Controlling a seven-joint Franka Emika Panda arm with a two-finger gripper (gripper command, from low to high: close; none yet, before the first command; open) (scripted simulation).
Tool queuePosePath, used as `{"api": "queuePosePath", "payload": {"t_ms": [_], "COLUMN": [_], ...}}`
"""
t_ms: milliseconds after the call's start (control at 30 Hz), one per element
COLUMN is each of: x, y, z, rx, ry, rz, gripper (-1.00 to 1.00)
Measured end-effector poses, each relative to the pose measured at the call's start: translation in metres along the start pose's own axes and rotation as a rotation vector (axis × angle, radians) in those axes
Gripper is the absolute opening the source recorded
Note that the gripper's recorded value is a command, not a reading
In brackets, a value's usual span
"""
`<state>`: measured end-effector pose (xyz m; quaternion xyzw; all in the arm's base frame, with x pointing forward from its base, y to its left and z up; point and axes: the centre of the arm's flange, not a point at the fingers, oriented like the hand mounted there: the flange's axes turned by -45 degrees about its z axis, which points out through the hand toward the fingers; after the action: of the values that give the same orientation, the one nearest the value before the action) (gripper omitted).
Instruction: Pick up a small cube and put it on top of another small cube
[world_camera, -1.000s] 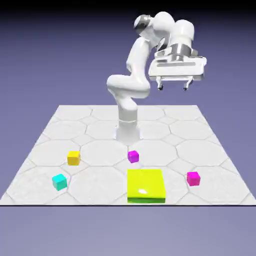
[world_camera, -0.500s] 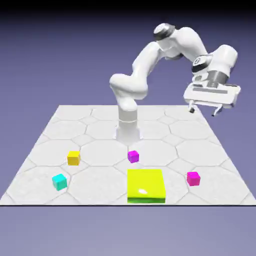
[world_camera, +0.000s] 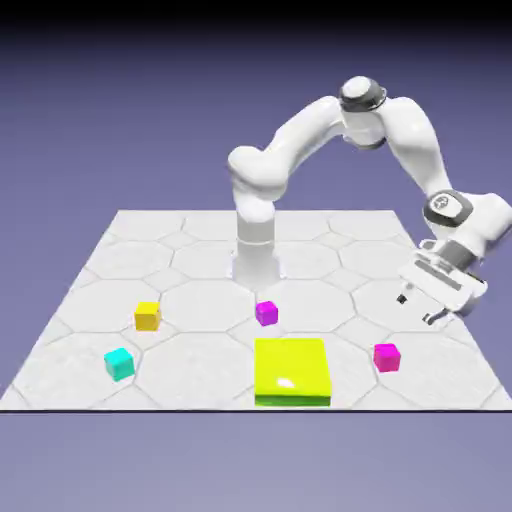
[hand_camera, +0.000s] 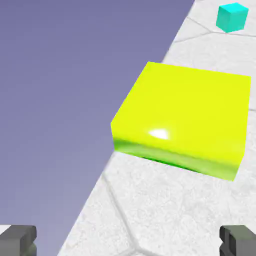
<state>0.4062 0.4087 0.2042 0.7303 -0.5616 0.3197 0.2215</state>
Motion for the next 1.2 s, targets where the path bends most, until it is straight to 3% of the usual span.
{"api": "queuePosePath", "payload": {"t_ms": [133,400,433,800,1000,1200], "x": [-0.049,-0.062,-0.062,-0.049,0.123,0.275], "y": [0.016,0.022,0.022,0.016,-0.021,0.032], "z": [0.036,0.094,0.099,0.036,0.159,0.281], "rx": [-0.116,-0.12,-0.115,-0.114,-0.281,-0.481], "ry": [0.026,0.027,0.026,0.026,0.064,0.088], "rz": [0.06,0.06,0.061,0.06,0.294,0.492], "gripper": [0.0,0.0,-1.0,-1.0,-1.0,-1.0]}}
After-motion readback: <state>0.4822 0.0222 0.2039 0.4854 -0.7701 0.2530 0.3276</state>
